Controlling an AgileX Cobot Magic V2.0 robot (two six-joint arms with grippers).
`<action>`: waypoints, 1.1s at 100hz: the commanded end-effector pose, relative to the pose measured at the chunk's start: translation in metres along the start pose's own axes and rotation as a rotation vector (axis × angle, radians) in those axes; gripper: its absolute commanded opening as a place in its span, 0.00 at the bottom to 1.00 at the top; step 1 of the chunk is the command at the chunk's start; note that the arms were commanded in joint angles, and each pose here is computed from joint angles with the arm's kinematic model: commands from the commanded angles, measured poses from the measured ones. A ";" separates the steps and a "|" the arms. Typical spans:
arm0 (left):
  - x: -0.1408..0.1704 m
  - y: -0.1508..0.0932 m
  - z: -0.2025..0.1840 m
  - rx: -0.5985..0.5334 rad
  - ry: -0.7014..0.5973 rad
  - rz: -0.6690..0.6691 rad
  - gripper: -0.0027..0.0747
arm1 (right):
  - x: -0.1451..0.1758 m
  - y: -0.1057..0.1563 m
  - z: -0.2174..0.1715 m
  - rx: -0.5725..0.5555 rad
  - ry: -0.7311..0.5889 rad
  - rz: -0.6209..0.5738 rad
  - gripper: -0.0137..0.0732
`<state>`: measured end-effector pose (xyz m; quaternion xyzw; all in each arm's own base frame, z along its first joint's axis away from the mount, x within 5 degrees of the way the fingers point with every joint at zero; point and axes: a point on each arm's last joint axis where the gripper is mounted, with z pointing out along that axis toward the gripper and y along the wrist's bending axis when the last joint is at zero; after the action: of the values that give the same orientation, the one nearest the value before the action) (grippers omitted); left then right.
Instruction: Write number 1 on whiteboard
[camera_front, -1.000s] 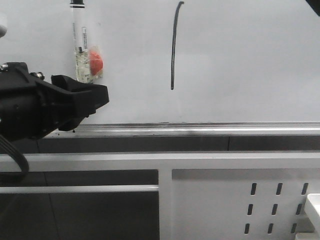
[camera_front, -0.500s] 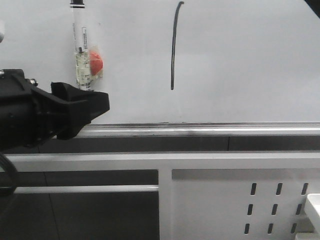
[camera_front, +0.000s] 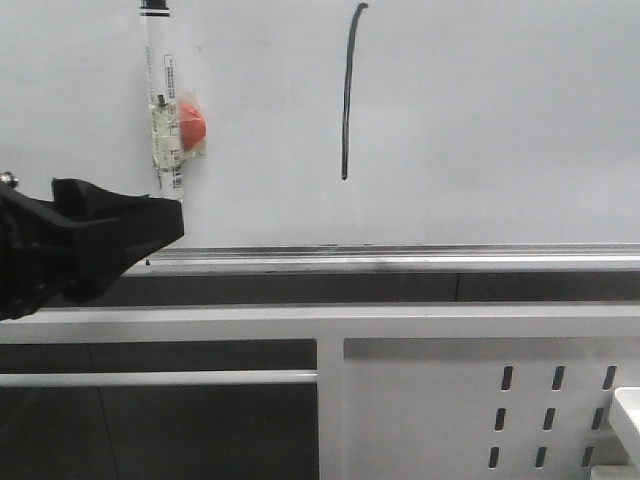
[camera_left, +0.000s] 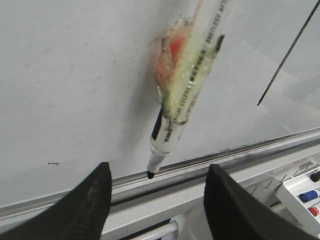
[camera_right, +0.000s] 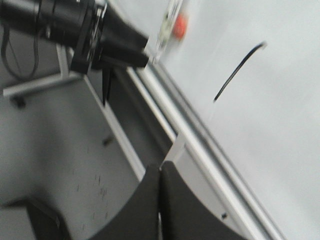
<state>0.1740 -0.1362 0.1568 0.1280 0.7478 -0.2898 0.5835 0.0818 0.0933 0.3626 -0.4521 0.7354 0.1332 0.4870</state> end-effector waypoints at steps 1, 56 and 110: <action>-0.027 -0.006 -0.010 0.062 -0.256 -0.001 0.51 | -0.006 -0.004 -0.025 0.056 -0.184 -0.006 0.08; -0.008 -0.017 -0.033 0.223 -0.141 0.066 0.01 | 0.116 0.022 -0.061 0.110 -0.395 0.081 0.08; -0.057 -0.036 -0.047 0.310 -0.323 0.119 0.01 | 0.116 0.023 -0.059 0.095 -0.386 0.092 0.08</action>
<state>0.1341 -0.1283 0.1955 0.2228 0.6580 -0.3549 0.6257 0.0166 0.0080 0.2759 -0.3759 0.6814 0.1936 0.5974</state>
